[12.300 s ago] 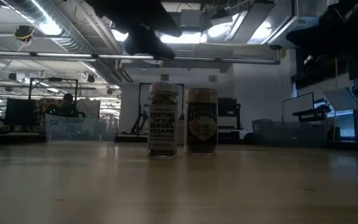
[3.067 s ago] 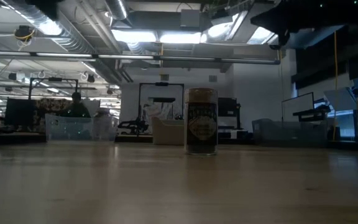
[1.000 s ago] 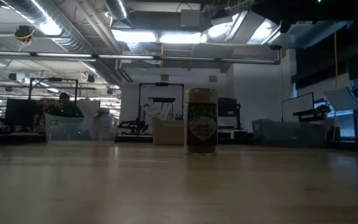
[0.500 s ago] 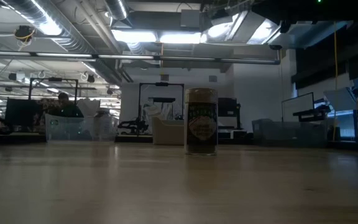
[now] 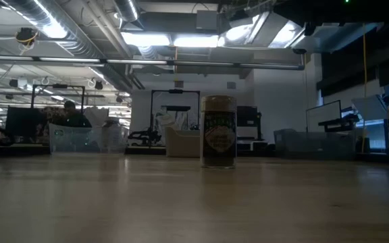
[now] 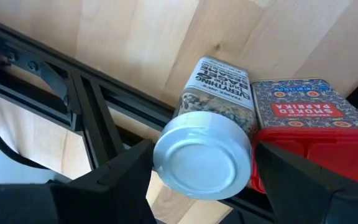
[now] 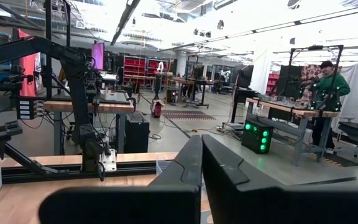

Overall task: Sort spices by type
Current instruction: Put the white seasoning bottle into the transparent bin

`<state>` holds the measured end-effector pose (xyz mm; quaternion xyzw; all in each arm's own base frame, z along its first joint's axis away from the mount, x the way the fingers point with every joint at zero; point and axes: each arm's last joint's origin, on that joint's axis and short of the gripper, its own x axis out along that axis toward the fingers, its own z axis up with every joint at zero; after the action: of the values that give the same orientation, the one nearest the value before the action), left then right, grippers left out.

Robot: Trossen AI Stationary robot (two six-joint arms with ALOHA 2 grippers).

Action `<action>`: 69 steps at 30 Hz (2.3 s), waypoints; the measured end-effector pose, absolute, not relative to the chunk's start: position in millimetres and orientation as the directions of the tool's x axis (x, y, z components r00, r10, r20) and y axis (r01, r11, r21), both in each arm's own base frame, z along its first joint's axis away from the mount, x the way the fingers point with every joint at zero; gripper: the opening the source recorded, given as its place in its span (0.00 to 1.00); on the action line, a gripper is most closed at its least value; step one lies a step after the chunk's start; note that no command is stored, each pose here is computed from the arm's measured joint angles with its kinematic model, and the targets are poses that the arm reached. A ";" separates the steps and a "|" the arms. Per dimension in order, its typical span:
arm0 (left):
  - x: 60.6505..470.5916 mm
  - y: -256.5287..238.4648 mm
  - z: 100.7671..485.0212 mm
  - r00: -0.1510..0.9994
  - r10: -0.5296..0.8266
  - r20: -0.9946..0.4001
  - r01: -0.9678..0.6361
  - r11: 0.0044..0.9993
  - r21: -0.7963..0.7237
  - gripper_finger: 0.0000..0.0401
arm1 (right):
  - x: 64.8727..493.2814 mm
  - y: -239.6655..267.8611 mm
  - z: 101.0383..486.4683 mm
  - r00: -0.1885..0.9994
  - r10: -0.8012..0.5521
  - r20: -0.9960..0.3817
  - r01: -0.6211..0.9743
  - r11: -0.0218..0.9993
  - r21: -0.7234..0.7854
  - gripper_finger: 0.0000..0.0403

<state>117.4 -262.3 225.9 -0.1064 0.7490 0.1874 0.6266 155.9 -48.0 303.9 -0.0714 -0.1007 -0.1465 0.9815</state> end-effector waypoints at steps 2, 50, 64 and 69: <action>117.6 -262.7 225.8 -0.190 0.071 -0.979 -0.394 0.908 0.142 0.66 | 155.9 -47.9 303.9 0.937 -0.273 0.218 0.302 0.947 -0.111 0.03; 214.1 -163.5 254.1 -0.080 0.017 -0.997 -0.488 0.871 0.054 0.48 | 155.8 -48.0 303.9 0.937 -0.274 0.218 0.303 0.947 -0.111 0.03; 253.4 -90.6 254.3 -0.032 0.135 -0.990 -0.386 0.912 0.137 0.48 | 156.0 -48.0 303.6 0.937 -0.274 0.216 0.302 0.947 -0.111 0.03; 262.7 -61.2 261.7 -0.024 0.207 -0.978 -0.361 0.911 0.201 0.48 | 156.0 -48.0 303.2 0.938 -0.274 0.211 0.302 0.947 -0.111 0.03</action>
<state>262.7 -61.2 261.7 -0.0560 0.6858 0.2037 0.6964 156.0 -48.0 303.2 -0.0708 -0.0971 -0.1465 0.9819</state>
